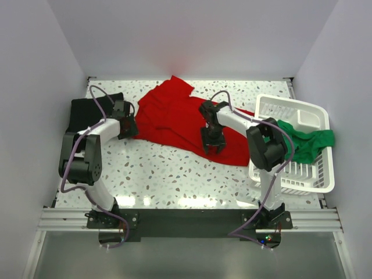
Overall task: Fold and stack the t-shirts
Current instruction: Fold the tshirt
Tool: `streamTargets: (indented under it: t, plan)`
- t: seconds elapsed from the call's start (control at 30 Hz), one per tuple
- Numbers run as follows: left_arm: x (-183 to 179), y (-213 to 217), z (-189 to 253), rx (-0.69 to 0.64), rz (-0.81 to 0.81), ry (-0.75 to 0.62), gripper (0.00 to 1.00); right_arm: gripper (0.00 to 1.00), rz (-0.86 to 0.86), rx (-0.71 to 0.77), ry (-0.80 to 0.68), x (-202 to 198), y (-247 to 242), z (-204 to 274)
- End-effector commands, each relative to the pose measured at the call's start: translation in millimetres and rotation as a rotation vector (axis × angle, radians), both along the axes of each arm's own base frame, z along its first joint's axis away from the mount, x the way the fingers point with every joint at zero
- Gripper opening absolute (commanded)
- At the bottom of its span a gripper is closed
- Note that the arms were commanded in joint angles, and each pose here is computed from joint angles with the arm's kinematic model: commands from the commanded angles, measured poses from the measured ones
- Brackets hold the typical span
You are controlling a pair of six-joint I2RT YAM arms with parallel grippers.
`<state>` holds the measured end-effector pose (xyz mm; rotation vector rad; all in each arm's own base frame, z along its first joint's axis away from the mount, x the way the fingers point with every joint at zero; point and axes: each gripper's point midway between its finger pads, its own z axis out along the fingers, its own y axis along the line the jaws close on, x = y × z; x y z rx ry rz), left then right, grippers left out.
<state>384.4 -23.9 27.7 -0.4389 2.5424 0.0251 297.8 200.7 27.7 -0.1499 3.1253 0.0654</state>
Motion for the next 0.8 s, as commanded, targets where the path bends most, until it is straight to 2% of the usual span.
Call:
streamTargets:
  t: [0.0,0.13,0.17,0.23,0.37,0.77]
  plan:
    - [22,4,9,0.005,0.040,-0.086,0.50,0.55,0.012,-0.043,-0.033,10,-7,3]
    - [23,2,4,-0.004,0.038,-0.079,0.36,0.55,0.010,-0.102,0.006,4,-19,-5]
    - [21,2,2,-0.005,0.037,-0.075,0.28,0.55,0.008,-0.114,0.008,3,-22,-6]
    - [19,2,3,-0.008,0.039,-0.073,0.21,0.55,0.003,-0.130,0.028,-1,-27,-10]
    - [6,3,0,-0.009,0.051,-0.052,0.00,0.55,-0.007,-0.151,0.066,-10,-36,-14]
    - [-61,15,5,-0.006,0.167,0.019,0.00,0.55,0.006,-0.158,0.111,-27,-43,-11]
